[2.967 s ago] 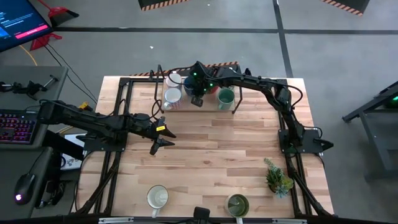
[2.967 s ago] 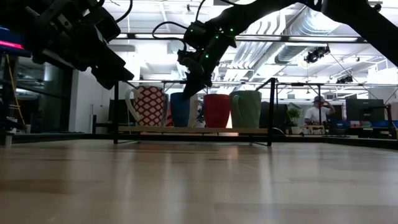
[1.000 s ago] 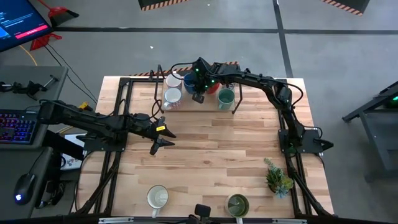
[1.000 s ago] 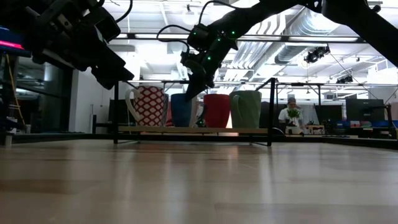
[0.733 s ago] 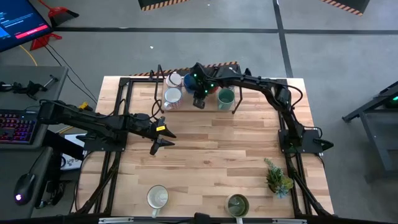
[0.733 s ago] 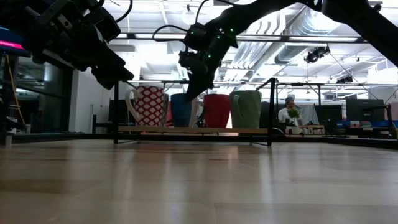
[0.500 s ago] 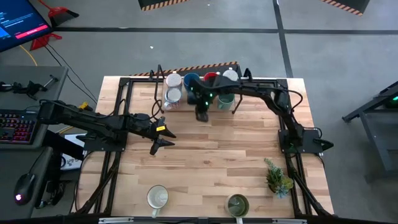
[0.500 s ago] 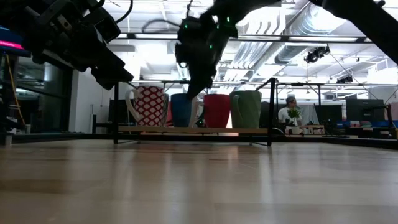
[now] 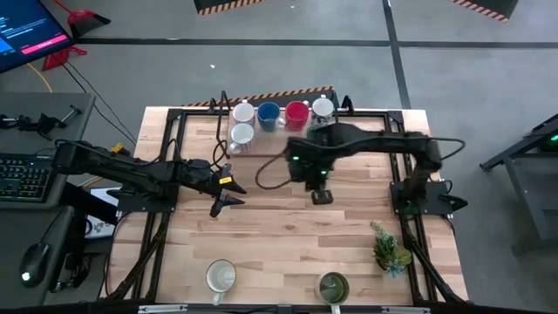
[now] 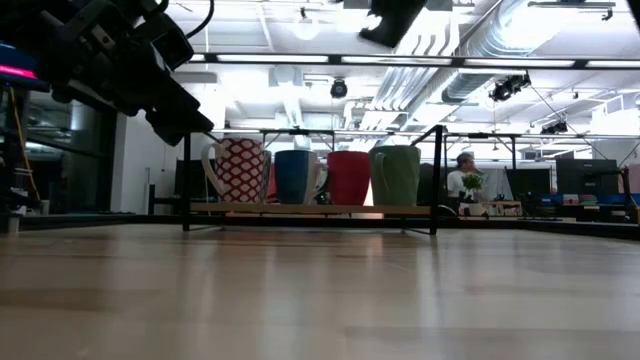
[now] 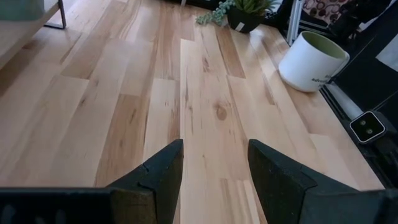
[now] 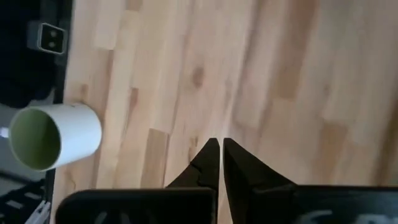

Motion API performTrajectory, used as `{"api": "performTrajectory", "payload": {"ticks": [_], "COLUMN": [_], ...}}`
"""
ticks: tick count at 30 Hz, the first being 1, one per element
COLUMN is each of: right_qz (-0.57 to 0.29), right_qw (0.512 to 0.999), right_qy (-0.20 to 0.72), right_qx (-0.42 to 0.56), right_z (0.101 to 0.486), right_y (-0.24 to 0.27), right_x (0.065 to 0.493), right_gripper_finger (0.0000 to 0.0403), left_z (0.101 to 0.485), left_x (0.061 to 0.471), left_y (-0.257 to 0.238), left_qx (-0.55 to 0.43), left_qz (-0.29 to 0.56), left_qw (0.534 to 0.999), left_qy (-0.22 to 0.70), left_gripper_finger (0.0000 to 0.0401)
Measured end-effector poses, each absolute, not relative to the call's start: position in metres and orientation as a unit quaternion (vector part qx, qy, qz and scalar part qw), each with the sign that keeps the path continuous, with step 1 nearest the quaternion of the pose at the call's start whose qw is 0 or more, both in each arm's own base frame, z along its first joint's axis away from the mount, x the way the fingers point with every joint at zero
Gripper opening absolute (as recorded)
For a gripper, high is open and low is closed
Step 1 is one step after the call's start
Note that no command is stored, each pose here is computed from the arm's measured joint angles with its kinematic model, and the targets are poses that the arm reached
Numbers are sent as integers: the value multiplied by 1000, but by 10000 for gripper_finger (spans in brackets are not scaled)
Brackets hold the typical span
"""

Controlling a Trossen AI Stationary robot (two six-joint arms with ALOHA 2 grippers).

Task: Place coffee mugs
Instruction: Put the white mug on the shelf

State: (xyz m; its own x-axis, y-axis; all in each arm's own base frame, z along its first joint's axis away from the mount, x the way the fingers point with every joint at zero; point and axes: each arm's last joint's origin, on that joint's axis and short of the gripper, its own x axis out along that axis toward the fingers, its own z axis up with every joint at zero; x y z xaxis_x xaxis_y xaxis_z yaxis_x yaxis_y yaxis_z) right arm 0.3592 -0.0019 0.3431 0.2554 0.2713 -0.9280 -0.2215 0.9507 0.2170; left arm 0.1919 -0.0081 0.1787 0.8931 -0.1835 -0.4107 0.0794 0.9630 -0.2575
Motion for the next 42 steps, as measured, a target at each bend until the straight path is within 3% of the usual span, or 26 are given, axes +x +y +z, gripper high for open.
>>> {"api": "performTrajectory", "payload": {"ticks": [7,13,21,25,29,33,37,42], "right_qz": [39,-24,-82,-56,-9,42,87,127], "right_qw": [816,849,842,864,898,932,962,980], "right_qy": [575,523,528,494,429,346,241,134], "right_qx": [36,64,76,81,91,100,96,75], "right_z": [378,379,323,287,255,232,226,235], "right_y": [20,34,48,59,74,87,94,100], "right_x": [283,219,179,180,190,197,201,203], "right_gripper_finger": [0,0,0,0,0,0,0,0], "left_z": [181,224,292,290,263,245,254,275], "left_x": [190,185,165,161,162,179,194,196], "left_y": [-11,-10,-10,-18,-31,-55,-75,-89], "left_qx": [-146,-162,-147,-158,-168,-166,-131,-65], "left_qz": [-120,-99,-17,-8,-1,-84,-155,-190], "left_qw": [948,896,859,844,832,887,951,977], "left_qy": [258,402,490,513,530,423,234,77], "left_gripper_finger": [170,170,170,170,170,170,170,170]}}
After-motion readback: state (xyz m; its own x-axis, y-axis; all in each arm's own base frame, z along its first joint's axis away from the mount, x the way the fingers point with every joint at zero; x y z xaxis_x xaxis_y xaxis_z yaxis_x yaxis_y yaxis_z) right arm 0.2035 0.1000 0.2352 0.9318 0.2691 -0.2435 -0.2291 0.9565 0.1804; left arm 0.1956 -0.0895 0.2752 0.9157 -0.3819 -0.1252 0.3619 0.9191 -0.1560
